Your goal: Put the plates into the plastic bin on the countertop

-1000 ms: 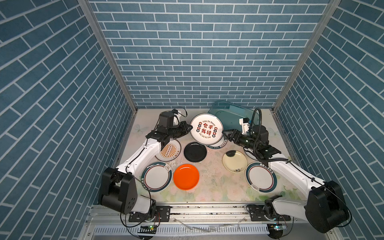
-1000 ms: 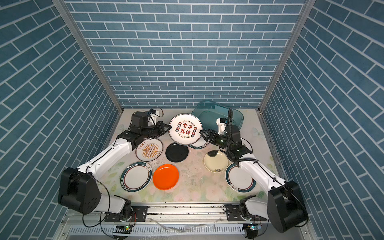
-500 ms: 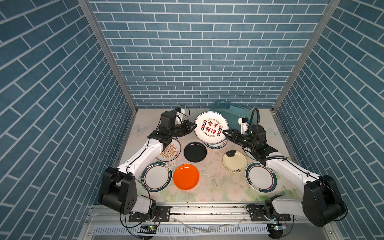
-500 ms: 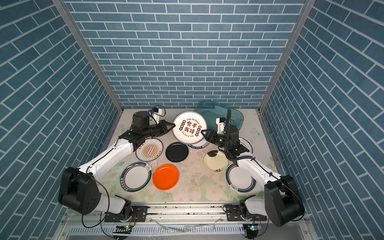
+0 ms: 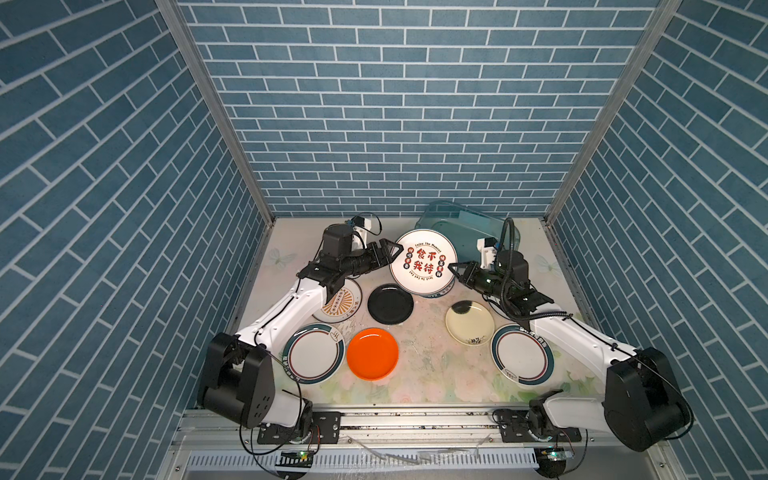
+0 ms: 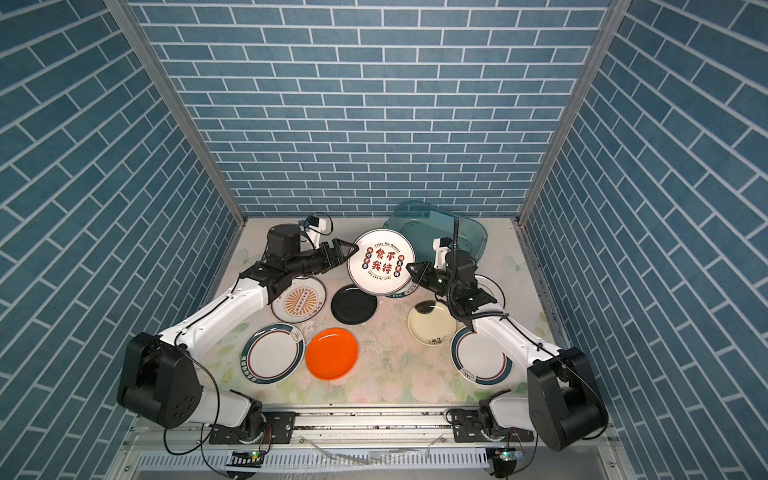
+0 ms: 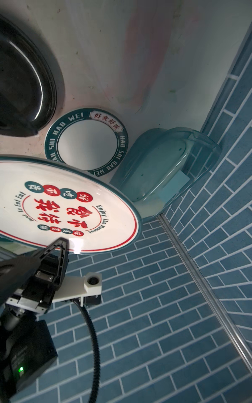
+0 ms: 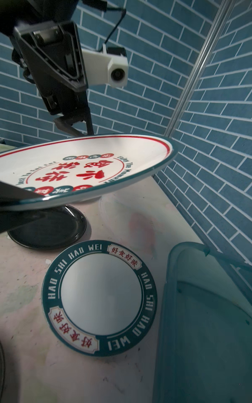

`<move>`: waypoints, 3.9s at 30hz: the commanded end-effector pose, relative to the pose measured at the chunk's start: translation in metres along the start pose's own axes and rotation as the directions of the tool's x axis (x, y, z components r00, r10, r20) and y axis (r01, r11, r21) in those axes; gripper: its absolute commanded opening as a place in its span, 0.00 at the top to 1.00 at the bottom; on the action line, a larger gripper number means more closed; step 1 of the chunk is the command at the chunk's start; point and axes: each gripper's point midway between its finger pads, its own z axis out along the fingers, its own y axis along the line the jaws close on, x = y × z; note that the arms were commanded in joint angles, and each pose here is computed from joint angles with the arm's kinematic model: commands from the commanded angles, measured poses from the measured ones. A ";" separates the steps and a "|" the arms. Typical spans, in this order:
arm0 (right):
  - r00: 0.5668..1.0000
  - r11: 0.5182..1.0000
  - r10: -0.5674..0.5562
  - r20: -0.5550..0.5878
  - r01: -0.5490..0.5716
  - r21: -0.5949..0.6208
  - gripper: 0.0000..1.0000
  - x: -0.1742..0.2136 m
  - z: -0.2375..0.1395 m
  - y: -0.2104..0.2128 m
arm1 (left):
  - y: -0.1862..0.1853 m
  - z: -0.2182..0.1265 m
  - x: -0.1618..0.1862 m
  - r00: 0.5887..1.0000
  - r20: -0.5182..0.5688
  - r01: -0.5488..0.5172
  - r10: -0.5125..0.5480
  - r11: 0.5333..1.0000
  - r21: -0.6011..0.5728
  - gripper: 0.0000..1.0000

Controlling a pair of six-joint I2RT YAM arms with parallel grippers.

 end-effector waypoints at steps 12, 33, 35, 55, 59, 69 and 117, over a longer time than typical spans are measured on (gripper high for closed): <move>0.985 0.908 -0.101 0.139 0.034 0.417 1.00 -0.123 -0.013 -0.041 | 0.009 -0.047 -0.005 0.979 0.098 -0.161 0.180 0.971 -0.176 0.00; 0.980 0.806 -0.056 0.192 -0.069 0.588 1.00 -0.180 0.066 -0.128 | 0.039 -0.072 0.002 0.959 0.033 -0.247 0.280 0.891 -0.381 0.00; 0.982 0.804 -0.042 0.186 -0.077 0.589 1.00 -0.178 0.074 -0.134 | 0.042 -0.071 0.002 0.959 0.025 -0.250 0.282 0.885 -0.393 0.00; 0.997 0.833 0.035 0.076 -0.071 0.548 0.46 -0.160 0.111 -0.158 | 0.053 -0.057 0.004 0.962 -0.012 -0.253 0.271 0.881 -0.399 0.00; 0.998 0.834 0.026 0.060 -0.055 0.549 0.29 -0.163 0.107 -0.153 | 0.054 -0.056 0.005 0.965 -0.010 -0.244 0.262 0.883 -0.401 0.00; 0.995 0.837 -0.069 0.067 0.021 0.547 0.21 -0.184 0.027 -0.097 | 0.057 -0.053 0.006 0.977 0.008 -0.190 0.211 0.897 -0.399 0.00; 0.999 0.983 0.044 0.011 -0.045 0.179 0.20 -0.031 -0.114 -0.049 | 0.231 -0.232 0.115 0.916 0.338 0.398 -0.218 0.381 -0.834 0.00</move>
